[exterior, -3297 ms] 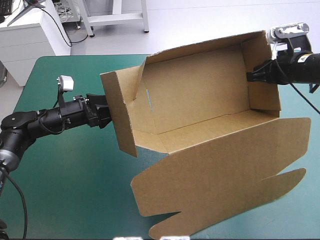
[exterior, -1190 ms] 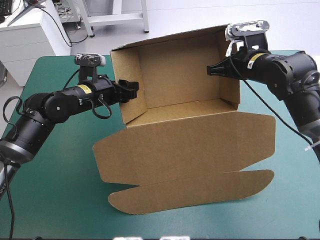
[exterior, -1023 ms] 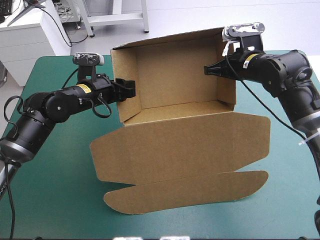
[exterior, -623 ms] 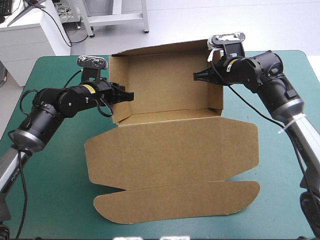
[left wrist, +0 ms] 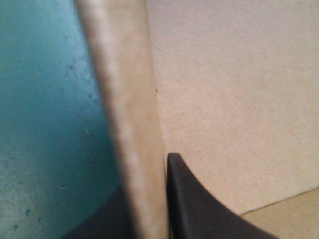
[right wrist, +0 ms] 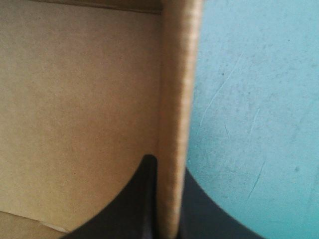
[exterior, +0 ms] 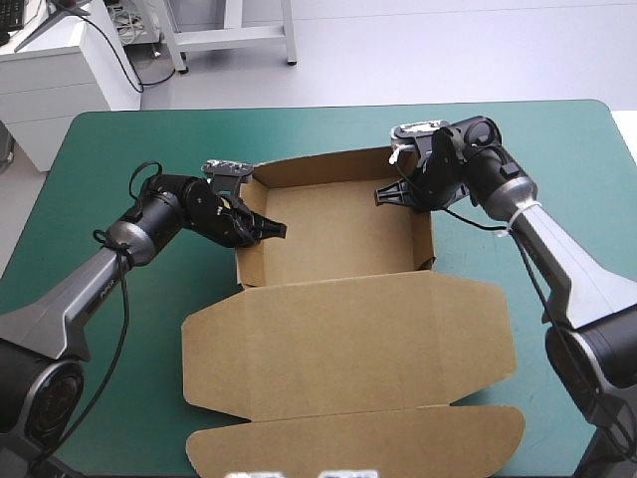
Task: Fold the box
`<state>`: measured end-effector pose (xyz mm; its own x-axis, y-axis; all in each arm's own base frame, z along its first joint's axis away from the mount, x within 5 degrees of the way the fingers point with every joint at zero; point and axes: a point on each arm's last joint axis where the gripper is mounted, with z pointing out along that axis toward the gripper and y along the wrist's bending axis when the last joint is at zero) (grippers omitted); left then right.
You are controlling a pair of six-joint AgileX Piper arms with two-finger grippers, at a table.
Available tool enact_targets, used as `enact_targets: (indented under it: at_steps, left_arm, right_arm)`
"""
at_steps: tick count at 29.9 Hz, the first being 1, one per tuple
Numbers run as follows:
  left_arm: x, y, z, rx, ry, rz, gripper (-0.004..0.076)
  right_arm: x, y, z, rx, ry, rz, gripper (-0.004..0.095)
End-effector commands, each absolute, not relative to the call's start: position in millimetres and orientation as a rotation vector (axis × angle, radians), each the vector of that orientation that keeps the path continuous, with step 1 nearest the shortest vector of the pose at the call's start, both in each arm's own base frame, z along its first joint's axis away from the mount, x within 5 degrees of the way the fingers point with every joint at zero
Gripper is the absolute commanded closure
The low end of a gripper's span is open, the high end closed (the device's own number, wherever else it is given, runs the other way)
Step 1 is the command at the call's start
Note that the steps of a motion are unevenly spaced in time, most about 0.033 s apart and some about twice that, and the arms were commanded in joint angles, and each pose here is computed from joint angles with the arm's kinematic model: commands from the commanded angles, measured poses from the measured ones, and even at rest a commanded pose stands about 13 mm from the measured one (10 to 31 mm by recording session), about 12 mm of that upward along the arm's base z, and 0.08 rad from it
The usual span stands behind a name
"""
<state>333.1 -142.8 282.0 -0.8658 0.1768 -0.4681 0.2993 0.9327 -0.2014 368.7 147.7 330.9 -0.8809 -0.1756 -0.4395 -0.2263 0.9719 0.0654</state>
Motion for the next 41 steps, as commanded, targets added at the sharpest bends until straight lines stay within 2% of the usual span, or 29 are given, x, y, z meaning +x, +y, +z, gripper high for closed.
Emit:
enact_targets:
  at_steps: [1, 9, 15, 28, 31, 33, 35, 38, 41]
  left_arm:
    - [326, -158, 320, 0.375, 2.495, -0.506, 0.0732]
    - [322, -158, 313, 0.409, 2.584, -0.496, 0.0732]
    - [322, -157, 303, 0.434, 2.645, -0.465, 0.0732]
    - [330, -160, 281, 0.499, 2.7, -0.441, 0.0723]
    - [332, -161, 282, 0.493, 2.68, -0.442, 0.0644]
    - [332, -161, 282, 0.493, 2.68, -0.442, 0.0552]
    - [331, -161, 282, 0.494, 2.682, -0.442, 0.0456]
    - [332, -161, 281, 0.496, 2.681, -0.437, 0.0264]
    - [332, -161, 284, 0.471, 2.667, -0.443, 0.0198]
  right_arm:
    - [363, 161, 349, -0.324, 2.608, 0.318, 0.0921]
    - [368, 165, 327, -0.365, 2.703, 0.295, 0.0921]
    - [370, 169, 324, -0.386, 2.7, 0.348, 0.0921]
    - [383, 172, 288, -0.423, 2.809, 0.279, 0.0921]
    - [383, 172, 286, -0.45, 2.809, 0.274, 0.0919]
    - [383, 172, 286, -0.465, 2.806, 0.271, 0.0908]
    - [383, 172, 286, -0.481, 2.804, 0.265, 0.085]
    - [382, 172, 286, -0.484, 2.814, 0.263, 0.0669]
    - [381, 170, 285, -0.494, 2.827, 0.24, 0.0435]
